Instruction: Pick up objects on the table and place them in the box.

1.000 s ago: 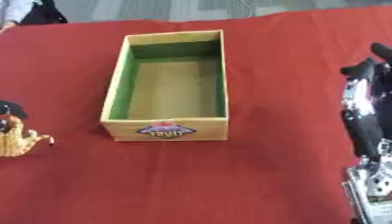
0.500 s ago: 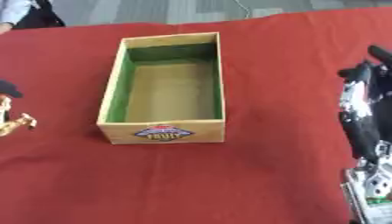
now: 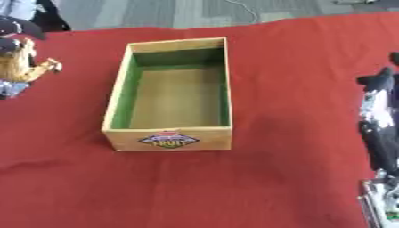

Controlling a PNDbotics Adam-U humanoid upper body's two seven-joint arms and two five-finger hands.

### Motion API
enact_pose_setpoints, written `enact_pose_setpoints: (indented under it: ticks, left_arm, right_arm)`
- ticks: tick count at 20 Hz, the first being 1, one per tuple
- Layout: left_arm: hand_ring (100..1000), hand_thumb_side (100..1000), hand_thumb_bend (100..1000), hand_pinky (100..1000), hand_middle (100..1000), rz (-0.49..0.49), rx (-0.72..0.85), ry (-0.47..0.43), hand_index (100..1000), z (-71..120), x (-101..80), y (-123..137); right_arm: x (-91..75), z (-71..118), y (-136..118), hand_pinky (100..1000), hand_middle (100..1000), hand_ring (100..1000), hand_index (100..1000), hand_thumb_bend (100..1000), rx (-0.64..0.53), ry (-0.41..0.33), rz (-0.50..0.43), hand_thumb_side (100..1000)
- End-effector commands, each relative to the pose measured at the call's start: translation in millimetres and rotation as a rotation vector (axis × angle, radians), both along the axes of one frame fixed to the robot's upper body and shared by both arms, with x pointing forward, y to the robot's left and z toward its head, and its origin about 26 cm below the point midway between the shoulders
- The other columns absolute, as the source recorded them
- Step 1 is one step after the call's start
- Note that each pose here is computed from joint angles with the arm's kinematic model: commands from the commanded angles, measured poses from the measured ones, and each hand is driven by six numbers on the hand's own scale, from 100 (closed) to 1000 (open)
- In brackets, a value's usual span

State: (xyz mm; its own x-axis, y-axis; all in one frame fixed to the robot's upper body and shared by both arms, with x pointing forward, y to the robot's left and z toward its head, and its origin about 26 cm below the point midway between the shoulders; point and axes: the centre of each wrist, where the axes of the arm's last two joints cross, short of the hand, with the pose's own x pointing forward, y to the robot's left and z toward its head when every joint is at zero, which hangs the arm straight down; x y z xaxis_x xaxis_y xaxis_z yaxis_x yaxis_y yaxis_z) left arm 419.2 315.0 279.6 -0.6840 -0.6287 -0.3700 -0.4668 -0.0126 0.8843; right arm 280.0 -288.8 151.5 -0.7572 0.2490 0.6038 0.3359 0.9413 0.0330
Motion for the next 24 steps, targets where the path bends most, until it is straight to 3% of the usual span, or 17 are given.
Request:
enact_pose_setpoints:
  ticks: [1, 13, 24]
  left_arm:
    - [832, 356, 100, 753, 751, 0.010, -0.022, -0.069, 540, 13.5, 6.5, -6]
    - [737, 365, 100, 684, 668, -0.085, -0.065, -0.067, 518, 7.8, 34.2, -52]
    - [709, 381, 100, 654, 636, -0.171, -0.061, -0.124, 521, 16.6, 41.3, -80]
  right_arm:
    - [0.1, 7.0, -2, 936, 405, 580, 781, 100, -0.015, -0.021, 0.012, 396]
    - [4.0, 13.6, 3, 937, 406, 580, 781, 100, 0.002, -0.036, 0.046, 392]
    - [8.0, 21.0, 8, 941, 408, 580, 782, 100, 0.022, -0.047, 0.086, 387]
